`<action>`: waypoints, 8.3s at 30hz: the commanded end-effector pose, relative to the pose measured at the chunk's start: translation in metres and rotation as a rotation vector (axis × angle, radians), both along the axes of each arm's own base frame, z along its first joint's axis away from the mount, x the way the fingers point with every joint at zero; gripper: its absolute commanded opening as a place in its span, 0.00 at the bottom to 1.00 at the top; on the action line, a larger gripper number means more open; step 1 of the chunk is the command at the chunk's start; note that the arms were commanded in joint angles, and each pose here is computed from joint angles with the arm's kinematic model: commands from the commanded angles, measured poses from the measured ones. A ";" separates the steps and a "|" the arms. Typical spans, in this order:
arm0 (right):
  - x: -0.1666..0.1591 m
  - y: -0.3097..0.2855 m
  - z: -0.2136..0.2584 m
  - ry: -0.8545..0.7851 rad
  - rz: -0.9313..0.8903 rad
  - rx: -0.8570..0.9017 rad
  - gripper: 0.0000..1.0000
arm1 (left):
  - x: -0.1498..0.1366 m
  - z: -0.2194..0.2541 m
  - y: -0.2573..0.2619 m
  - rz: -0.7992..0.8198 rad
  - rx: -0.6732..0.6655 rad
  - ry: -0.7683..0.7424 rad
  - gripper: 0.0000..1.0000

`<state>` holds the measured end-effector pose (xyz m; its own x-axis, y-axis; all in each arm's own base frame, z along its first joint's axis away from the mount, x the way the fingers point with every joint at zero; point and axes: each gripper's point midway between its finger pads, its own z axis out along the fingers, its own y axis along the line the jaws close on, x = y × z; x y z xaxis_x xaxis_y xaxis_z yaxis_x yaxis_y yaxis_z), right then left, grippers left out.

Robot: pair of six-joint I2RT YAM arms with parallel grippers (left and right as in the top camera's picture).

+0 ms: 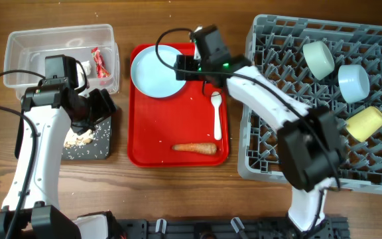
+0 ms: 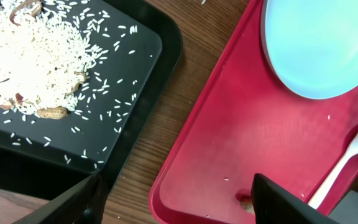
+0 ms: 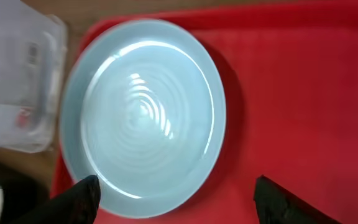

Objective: Sort waste into correct bins and load items into the dishwasher rack
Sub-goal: 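Grasp the light-blue plate with the right gripper and stand it in the rack, then reach the right gripper to the white spoon and grasp it, then place the white spoon upright in the rack with the right gripper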

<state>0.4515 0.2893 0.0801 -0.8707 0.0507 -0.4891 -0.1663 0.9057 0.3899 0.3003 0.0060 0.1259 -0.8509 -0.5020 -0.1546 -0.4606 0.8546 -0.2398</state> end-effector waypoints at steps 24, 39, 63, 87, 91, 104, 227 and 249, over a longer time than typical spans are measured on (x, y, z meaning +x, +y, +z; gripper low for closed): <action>-0.009 -0.003 -0.084 0.144 -0.197 -0.086 0.12 | 0.000 0.005 0.001 0.003 0.003 -0.013 0.75; -0.001 -0.072 -0.035 0.106 -0.213 -0.223 0.04 | 0.000 0.005 0.001 0.003 0.004 -0.013 0.75; -0.026 -0.323 0.217 -0.336 -0.595 -1.154 0.04 | 0.000 0.005 0.001 0.002 0.004 -0.012 0.75; -0.031 -0.344 0.156 -0.132 -0.601 -1.383 0.04 | 0.000 0.005 0.001 0.003 0.004 -0.012 0.75; -0.033 -0.347 0.164 -0.139 -0.620 -1.418 0.04 | 0.000 0.005 0.001 0.003 0.004 -0.012 0.75; -0.010 -0.296 0.131 -0.167 -0.423 -1.173 0.18 | 0.000 0.005 0.001 0.002 0.004 -0.013 0.75; -0.068 -0.140 0.083 0.103 -0.107 -0.296 0.33 | -0.006 0.003 0.001 0.003 0.001 0.013 0.76; -0.087 -0.206 0.025 0.273 -0.210 -0.338 0.34 | -0.006 0.003 0.001 0.003 0.001 0.013 0.76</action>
<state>0.3642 0.0781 0.1096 -0.9538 0.1239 -0.2737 0.1132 0.9921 0.0549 0.2933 0.0051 0.1242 -0.8550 -0.5028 -0.1275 -0.4678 0.8536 -0.2293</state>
